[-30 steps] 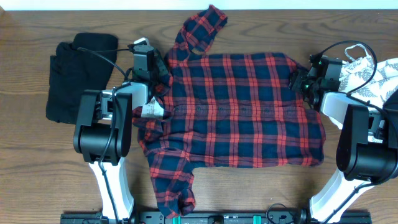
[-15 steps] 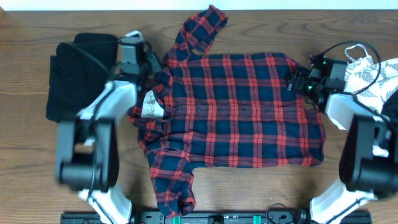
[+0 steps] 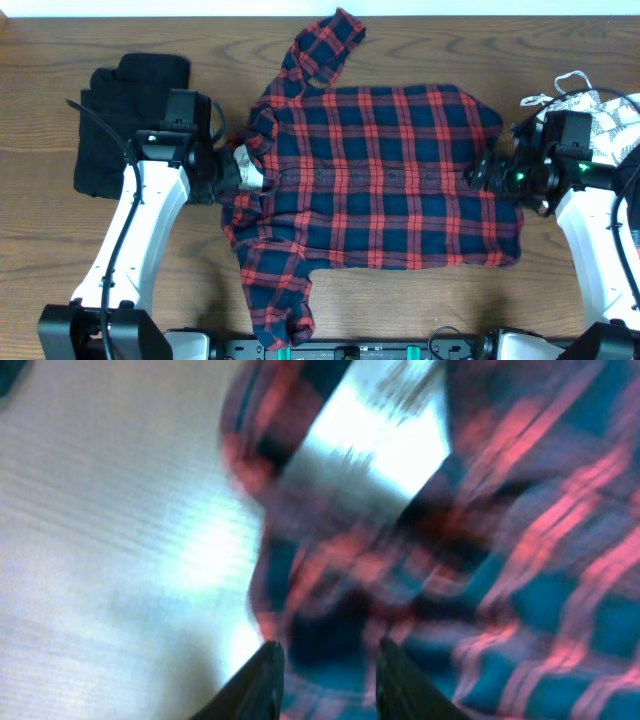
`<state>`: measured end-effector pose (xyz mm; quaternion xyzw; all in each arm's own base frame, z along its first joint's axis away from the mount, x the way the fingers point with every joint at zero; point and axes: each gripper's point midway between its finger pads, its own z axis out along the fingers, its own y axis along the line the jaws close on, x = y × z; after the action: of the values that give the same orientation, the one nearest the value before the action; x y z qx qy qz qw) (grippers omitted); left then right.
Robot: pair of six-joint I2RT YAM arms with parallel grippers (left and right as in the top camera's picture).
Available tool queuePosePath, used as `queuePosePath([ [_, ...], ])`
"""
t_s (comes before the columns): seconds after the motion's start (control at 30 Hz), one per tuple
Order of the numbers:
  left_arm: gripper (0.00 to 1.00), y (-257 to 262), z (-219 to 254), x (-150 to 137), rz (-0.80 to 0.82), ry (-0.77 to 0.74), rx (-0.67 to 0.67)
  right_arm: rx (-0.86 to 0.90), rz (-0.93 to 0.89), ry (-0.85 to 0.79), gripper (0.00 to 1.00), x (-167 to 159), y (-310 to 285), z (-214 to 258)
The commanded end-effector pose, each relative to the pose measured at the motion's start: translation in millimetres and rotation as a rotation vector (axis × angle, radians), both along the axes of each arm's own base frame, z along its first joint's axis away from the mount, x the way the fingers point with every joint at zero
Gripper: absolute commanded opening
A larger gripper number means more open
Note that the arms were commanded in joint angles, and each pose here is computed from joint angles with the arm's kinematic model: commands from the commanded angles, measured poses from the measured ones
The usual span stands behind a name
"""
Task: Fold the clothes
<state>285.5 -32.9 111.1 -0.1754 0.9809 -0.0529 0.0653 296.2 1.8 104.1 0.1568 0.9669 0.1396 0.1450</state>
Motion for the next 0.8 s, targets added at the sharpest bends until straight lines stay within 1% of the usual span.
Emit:
queuePosePath([
  [0.0,0.31,-1,-4,-28,-0.010,0.108,-0.013,0.028,-0.058,0.096,0.99,-21,0,-5],
  [0.07,0.31,-7,-6,-45,-0.012,0.176,-0.047,0.026,-0.102,0.155,0.99,-32,-1,-8],
  [0.13,0.31,-10,-9,-58,-0.011,0.227,-0.069,0.013,-0.128,0.180,0.99,-37,-4,-10],
  [0.27,0.31,-13,-16,-71,-0.033,0.273,-0.086,0.000,-0.185,0.212,0.99,-42,-8,-11],
  [0.33,0.28,-14,-21,-74,-0.079,0.278,-0.085,-0.002,-0.217,0.222,0.99,-43,-10,-12],
  [0.4,0.24,-14,-28,-75,-0.093,0.268,-0.085,0.014,-0.245,0.230,0.99,-44,-11,-14],
  [0.5,0.23,-13,-39,-72,-0.089,0.208,-0.080,0.033,-0.278,0.243,0.99,-49,-18,-18],
  [0.63,0.24,-15,-52,-81,-0.067,0.145,-0.097,0.115,-0.331,0.286,0.99,-65,-23,-32],
  [0.7,0.24,-19,-54,-86,-0.069,0.123,-0.128,0.135,-0.363,0.315,0.99,-75,-26,-40],
  [0.77,0.24,-30,-53,-88,-0.079,0.094,-0.193,0.173,-0.364,0.314,0.99,-82,-22,-47],
])
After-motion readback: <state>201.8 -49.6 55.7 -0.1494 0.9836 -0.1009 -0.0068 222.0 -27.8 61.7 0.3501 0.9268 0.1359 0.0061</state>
